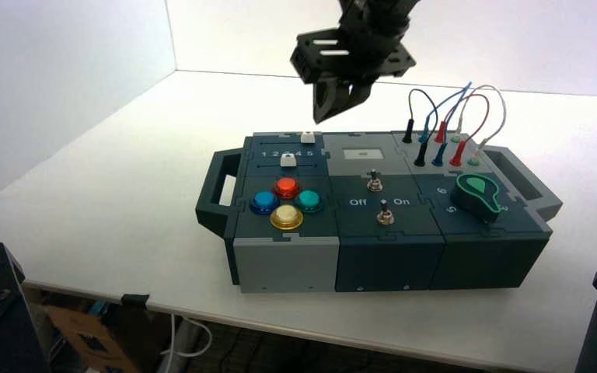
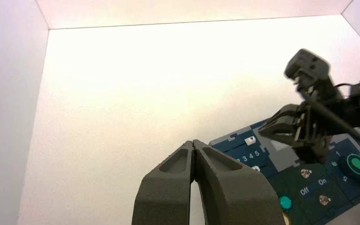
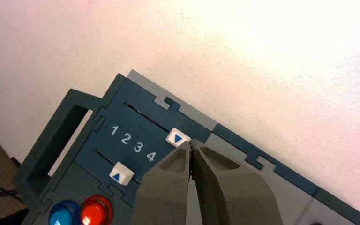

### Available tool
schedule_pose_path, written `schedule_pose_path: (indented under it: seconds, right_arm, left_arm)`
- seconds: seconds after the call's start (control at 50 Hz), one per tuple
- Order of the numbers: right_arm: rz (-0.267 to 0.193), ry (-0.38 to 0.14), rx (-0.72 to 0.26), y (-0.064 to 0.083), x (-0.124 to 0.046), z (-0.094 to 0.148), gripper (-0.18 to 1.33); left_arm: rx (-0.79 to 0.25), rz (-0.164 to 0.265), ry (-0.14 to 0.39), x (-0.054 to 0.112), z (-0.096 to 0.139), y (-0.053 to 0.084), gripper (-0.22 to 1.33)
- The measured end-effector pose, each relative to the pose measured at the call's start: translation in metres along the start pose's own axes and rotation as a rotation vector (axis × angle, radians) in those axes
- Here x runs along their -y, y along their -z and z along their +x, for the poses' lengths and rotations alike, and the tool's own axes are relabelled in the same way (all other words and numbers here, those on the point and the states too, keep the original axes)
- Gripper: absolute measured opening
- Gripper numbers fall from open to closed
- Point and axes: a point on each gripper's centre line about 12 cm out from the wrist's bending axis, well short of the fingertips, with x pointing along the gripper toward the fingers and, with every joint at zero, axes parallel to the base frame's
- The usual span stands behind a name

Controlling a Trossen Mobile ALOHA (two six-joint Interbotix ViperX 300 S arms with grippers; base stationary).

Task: Move the top slider to position 3.

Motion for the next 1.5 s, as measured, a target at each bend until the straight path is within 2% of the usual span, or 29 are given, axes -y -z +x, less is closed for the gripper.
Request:
schedule_pose_path:
  seconds: [0.24,0.76,1.5]
  right_arm:
    - [0.003,0.004,-0.029,0.004,0.001,0.009,-0.14]
    - [0.008,0.004,-0.044,0.008,0.001,0.014,-0.14]
    - [0.008,0.003,-0.039,-0.003,0.000,0.020,-0.14]
  left_arm:
    - [0.003,0.002,0.000,0.000,0.000,0.000,-0.16]
    - [0.005,0.004,-0.002,0.000,0.002,-0.001,-0.16]
    - [-0.009,0.003,-0.002,-0.001,0.005,0.000,-0.16]
